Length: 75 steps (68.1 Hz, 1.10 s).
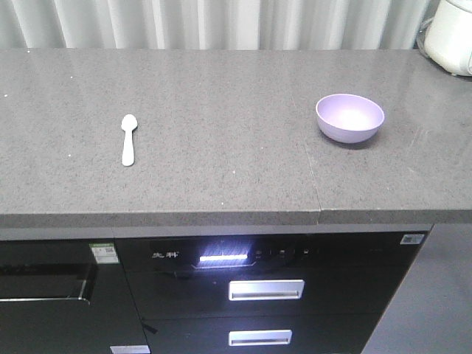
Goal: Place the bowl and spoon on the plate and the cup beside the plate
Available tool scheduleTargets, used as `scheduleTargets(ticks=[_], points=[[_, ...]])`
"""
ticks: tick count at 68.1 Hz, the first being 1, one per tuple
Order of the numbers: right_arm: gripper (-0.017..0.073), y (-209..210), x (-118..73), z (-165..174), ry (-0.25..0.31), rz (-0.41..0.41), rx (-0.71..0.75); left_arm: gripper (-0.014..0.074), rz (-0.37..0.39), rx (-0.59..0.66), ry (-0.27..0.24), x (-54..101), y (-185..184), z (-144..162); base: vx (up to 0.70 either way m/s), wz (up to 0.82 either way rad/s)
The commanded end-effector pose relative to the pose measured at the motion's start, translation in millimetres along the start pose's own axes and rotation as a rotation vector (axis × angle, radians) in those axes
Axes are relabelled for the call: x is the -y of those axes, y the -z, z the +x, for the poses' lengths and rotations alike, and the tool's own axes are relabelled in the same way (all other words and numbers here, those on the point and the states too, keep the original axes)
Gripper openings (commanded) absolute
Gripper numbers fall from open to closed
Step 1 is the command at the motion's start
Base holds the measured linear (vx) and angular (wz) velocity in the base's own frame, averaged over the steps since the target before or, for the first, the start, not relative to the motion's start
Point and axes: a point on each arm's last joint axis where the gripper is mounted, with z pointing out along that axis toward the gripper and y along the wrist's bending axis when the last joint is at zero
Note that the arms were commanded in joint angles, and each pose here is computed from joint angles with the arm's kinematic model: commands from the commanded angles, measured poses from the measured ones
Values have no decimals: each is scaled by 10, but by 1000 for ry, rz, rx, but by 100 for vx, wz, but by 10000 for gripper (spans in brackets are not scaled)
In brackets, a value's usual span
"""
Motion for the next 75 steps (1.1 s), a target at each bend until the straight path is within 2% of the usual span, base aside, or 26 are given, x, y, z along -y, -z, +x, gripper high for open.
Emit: scheduleTargets(ticks=[1,75], points=[[-10,5,7,-36,8,9,69,-6,33,103,16,34,25,-135,18,-1],[-10,5,7,-37,8,9,70,-6,33,103,16,34,25,-135,14,2]])
